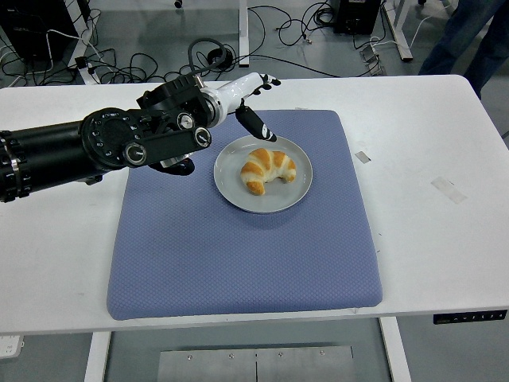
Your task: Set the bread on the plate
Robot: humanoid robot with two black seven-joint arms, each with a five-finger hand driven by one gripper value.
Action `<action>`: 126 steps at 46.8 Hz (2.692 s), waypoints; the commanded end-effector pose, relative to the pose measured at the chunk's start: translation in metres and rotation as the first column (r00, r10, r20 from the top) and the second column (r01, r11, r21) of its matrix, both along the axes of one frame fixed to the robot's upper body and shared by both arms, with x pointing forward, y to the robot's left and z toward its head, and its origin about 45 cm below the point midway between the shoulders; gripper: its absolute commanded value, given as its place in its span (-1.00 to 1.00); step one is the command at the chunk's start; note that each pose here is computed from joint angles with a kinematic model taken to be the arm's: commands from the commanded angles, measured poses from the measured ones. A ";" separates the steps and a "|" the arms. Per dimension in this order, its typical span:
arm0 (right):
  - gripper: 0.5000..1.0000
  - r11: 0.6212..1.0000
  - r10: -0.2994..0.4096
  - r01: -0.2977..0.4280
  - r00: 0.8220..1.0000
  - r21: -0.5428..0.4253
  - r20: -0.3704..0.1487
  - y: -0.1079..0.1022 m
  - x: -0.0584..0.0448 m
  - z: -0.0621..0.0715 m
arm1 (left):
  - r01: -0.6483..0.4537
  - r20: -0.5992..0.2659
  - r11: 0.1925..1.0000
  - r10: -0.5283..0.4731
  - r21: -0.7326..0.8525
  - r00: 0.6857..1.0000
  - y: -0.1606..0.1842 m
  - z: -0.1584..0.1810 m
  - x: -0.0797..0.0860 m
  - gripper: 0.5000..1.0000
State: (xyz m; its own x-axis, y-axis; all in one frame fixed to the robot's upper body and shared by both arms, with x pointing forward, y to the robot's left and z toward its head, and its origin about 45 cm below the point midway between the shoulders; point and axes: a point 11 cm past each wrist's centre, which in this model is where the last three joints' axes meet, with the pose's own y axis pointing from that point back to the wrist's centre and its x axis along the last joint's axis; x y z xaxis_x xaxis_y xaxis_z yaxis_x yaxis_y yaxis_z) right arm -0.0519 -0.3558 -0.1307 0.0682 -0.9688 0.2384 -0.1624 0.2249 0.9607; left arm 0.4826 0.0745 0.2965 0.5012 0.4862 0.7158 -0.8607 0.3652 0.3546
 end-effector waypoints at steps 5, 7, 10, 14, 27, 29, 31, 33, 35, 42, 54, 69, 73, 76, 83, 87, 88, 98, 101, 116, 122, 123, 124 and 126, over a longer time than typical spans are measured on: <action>1.00 1.000 0.000 0.000 1.000 0.000 -0.001 0.000 -0.001 0.000 | -0.095 0.026 0.992 0.098 -0.077 0.995 0.023 0.023 0.026 0.91; 1.00 1.000 0.001 -0.001 1.000 0.002 0.000 0.001 0.000 0.000 | -0.120 0.025 0.988 0.123 -0.093 0.992 0.029 0.025 0.031 0.91; 1.00 1.000 0.000 0.000 1.000 0.000 0.000 0.000 0.000 0.000 | -0.157 0.027 0.981 0.161 -0.118 0.987 0.038 0.029 0.037 0.91; 1.00 1.000 0.001 -0.001 1.000 0.000 0.000 0.000 0.000 0.000 | -0.205 0.020 0.966 0.210 -0.156 0.977 0.049 0.030 0.044 0.91; 1.00 1.000 0.000 0.000 1.000 -0.001 0.000 0.000 0.000 0.000 | -0.374 -0.028 0.896 0.378 -0.241 0.925 0.090 0.018 0.060 0.91; 1.00 1.000 0.000 0.000 1.000 0.000 0.000 0.000 0.000 0.000 | -0.395 -0.044 0.881 0.397 -0.259 0.917 0.093 0.015 0.060 0.91; 1.00 1.000 0.000 0.000 1.000 0.000 0.000 0.000 0.000 0.000 | -0.422 -0.065 0.861 0.422 -0.283 0.904 0.097 0.011 0.061 0.91; 1.00 1.000 0.000 0.000 1.000 0.000 0.000 0.000 0.000 0.000 | -0.457 -0.089 0.837 0.453 -0.301 0.887 0.105 0.005 0.061 0.91; 1.00 1.000 0.001 -0.001 1.000 0.000 0.000 0.000 0.000 0.000 | -0.479 -0.111 0.817 0.470 -0.320 0.876 0.109 0.003 0.062 0.91; 1.00 1.000 0.000 0.000 1.000 0.000 0.000 0.000 0.000 0.000 | -0.525 -0.182 0.767 0.494 -0.370 0.850 0.119 -0.003 0.061 0.91; 1.00 1.000 0.001 -0.001 1.000 0.000 0.000 0.000 0.000 0.000 | -0.479 -0.179 0.658 0.471 -0.581 0.864 0.124 0.003 0.064 0.91; 1.00 1.000 0.001 -0.001 1.000 0.000 0.000 0.000 0.000 0.000 | -0.495 -0.256 0.468 0.484 -0.732 0.837 0.164 0.004 0.068 0.91; 1.00 1.000 0.000 0.000 1.000 0.002 0.000 0.001 0.000 0.000 | -0.494 -0.276 0.400 0.488 -0.772 0.828 0.175 -0.003 0.066 0.91; 1.00 1.000 0.001 -0.001 1.000 0.000 0.000 0.000 0.000 0.000 | -0.495 -0.297 0.335 0.494 -0.802 0.817 0.188 -0.004 0.065 0.91; 1.00 1.000 0.000 0.000 1.000 0.000 0.000 0.000 0.000 0.000 | -0.496 -0.323 0.302 0.474 -0.814 0.819 0.194 -0.015 0.061 0.91; 1.00 1.000 0.001 -0.001 1.000 0.000 0.000 0.000 0.000 0.000 | -0.487 -0.327 0.279 0.466 -0.827 0.822 0.194 -0.013 0.061 0.91; 1.00 1.000 0.000 0.000 1.000 0.000 0.000 0.000 0.000 0.000 | -0.483 -0.329 0.276 0.457 -0.831 0.826 0.193 -0.013 0.061 0.91; 1.00 1.000 0.000 0.000 1.000 0.000 0.000 0.000 0.000 0.000 | -0.420 -0.315 0.294 0.342 -0.859 0.885 0.175 -0.007 0.062 0.91; 1.00 1.000 0.000 0.000 1.000 0.000 0.000 0.000 0.000 0.000 | -0.415 -0.313 0.294 0.335 -0.861 0.889 0.173 -0.006 0.062 0.91; 1.00 1.000 -0.002 0.002 1.000 0.009 0.001 0.003 0.000 -0.001 | -0.414 -0.317 0.300 0.324 -0.859 0.891 0.166 -0.012 0.060 0.91; 1.00 1.000 0.000 0.000 1.000 0.003 0.002 0.001 0.001 0.000 | -0.415 -0.318 0.301 0.323 -0.859 0.891 0.164 -0.013 0.060 0.91; 1.00 1.000 -0.004 0.004 1.000 0.003 0.003 0.001 0.001 0.000 | -0.414 -0.318 0.301 0.321 -0.859 0.892 0.164 -0.013 0.060 0.91; 1.00 1.000 -0.010 0.010 1.000 0.002 0.004 0.001 0.001 0.000 | -0.414 -0.318 0.301 0.320 -0.859 0.892 0.163 -0.013 0.060 0.91; 1.00 1.000 -0.014 0.014 1.000 0.008 0.006 0.003 0.002 0.000 | -0.415 -0.320 0.303 0.317 -0.858 0.893 0.161 -0.014 0.060 0.91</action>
